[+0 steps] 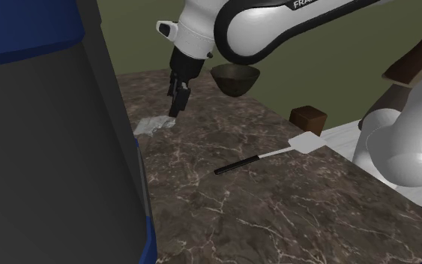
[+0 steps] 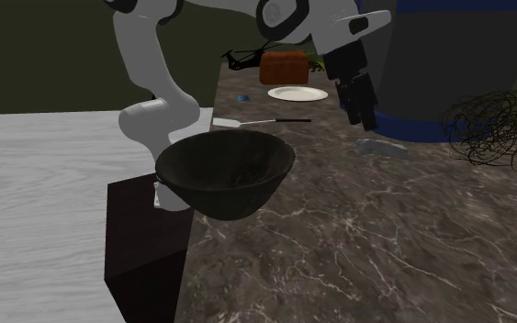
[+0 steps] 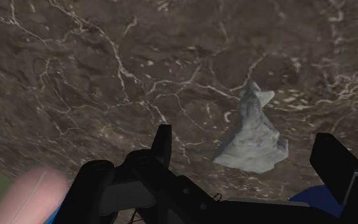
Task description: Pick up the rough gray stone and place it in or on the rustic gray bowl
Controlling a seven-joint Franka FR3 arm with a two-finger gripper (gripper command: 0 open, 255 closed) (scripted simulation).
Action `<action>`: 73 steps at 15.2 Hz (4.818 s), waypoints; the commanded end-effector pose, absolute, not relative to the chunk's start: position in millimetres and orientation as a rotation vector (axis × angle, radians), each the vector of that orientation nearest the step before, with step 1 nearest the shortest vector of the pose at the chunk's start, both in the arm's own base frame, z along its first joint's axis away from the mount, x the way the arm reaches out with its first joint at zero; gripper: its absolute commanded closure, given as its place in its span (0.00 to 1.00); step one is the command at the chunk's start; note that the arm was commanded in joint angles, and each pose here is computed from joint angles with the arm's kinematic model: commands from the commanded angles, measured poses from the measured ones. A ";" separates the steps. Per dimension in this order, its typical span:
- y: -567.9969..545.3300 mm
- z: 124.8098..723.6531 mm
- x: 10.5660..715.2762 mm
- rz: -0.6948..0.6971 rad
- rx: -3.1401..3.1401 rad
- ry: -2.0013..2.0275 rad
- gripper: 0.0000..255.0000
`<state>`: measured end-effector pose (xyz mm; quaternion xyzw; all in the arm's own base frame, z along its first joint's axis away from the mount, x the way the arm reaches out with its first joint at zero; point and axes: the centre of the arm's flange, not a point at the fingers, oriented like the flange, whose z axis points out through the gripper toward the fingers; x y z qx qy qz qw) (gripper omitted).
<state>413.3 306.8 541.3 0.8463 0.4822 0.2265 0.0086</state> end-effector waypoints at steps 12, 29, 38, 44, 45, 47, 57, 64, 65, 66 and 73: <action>308.8 528.6 418.8 0.708 2.644 1.507 1.00; 370.7 518.7 486.7 0.225 2.504 2.028 0.00; 372.8 505.3 487.4 0.225 2.504 2.028 0.00; 372.7 505.4 487.4 0.225 2.504 2.028 1.00; 372.8 505.4 487.6 0.225 2.504 2.028 1.00; 372.9 505.5 487.7 0.225 2.504 2.028 1.00; 372.8 542.2 487.4 0.225 2.504 2.028 1.00; 372.8 579.2 487.4 0.225 2.504 2.028 1.00; 372.8 584.5 487.4 0.225 2.504 2.028 1.00; 372.8 589.8 487.4 0.225 2.504 2.028 1.00; 372.8 626.7 487.4 0.225 2.504 2.028 1.00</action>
